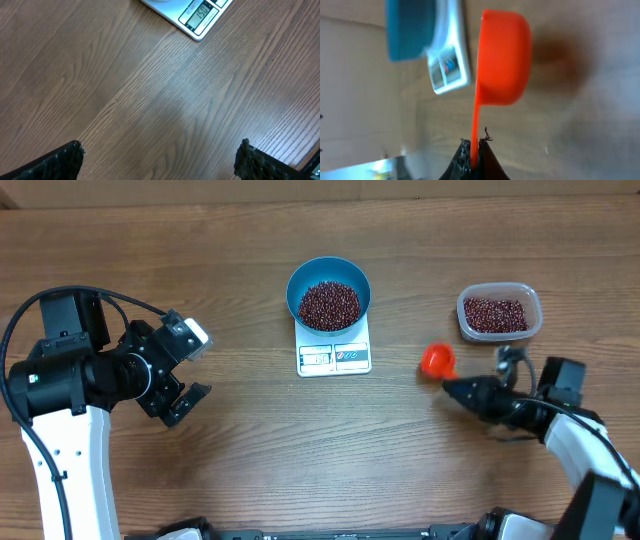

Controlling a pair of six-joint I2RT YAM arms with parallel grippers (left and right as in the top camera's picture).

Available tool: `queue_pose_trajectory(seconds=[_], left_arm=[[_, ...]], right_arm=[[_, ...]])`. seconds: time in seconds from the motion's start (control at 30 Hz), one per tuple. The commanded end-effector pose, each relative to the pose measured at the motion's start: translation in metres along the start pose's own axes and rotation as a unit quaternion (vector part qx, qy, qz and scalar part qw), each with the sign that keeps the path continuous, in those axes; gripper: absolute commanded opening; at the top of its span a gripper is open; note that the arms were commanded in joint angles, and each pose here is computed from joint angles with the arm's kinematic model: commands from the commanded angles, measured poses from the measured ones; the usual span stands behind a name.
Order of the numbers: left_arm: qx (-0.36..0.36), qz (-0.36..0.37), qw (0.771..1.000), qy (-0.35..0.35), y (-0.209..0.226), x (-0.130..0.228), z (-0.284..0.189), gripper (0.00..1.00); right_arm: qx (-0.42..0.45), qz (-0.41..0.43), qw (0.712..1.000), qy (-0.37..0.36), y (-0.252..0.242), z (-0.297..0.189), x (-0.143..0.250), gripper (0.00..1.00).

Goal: Scoop item into bowl and weigh 150g on scale
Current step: 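Lower the red cup to the table in front of the container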

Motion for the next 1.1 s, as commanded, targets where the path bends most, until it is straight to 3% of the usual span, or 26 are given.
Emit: queue_pose_trajectory(seconds=[0.0,0.27,0.3,0.33,0.43,0.5,0.57,0.73,0.93,1.07], left_arm=[[-0.001,0.017,1.000,0.002,0.000,0.000,0.000,1.00],[-0.001,0.017,1.000,0.002,0.000,0.000,0.000,1.00],[0.000,0.017,1.000,0.002,0.000,0.000,0.000,1.00],[-0.001,0.017,1.000,0.002,0.000,0.000,0.000,1.00],[0.000,0.017,1.000,0.002,0.000,0.000,0.000,1.00],[-0.001,0.017,1.000,0.002,0.000,0.000,0.000,1.00],[0.000,0.017,1.000,0.002,0.000,0.000,0.000,1.00],[0.000,0.017,1.000,0.002,0.000,0.000,0.000,1.00],[-0.001,0.017,1.000,0.002,0.000,0.000,0.000,1.00],[-0.001,0.017,1.000,0.002,0.000,0.000,0.000,1.00]], right_arm=[[-0.004,0.046,0.999,0.013,-0.007,0.004,0.007,0.04],[-0.002,0.081,0.996,0.035,-0.021,0.013,0.013,0.04],[0.005,0.081,0.996,0.035,-0.023,0.014,0.013,0.22],[0.012,0.081,0.996,0.035,-0.024,0.013,0.013,0.31],[0.037,0.080,0.996,0.035,-0.029,0.013,0.013,0.34],[0.055,0.079,0.995,0.034,-0.032,0.013,0.013,0.43],[0.079,0.078,0.993,0.033,-0.036,0.012,0.014,0.72],[0.128,0.069,0.989,0.026,-0.045,0.011,0.012,1.00],[0.193,0.098,0.976,-0.002,-0.052,0.004,-0.006,1.00],[0.316,0.141,0.938,-0.012,-0.052,-0.019,-0.026,1.00]])
Point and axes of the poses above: each gripper's point midway between its finger pads, its own z axis out along the fingers, its own y axis along the line the jaws close on, x = y × z, the point moved 8 cm from there along -z, back along the fingers, and after that the axes turned 6 degrees about -z, right-handed, at the moved point
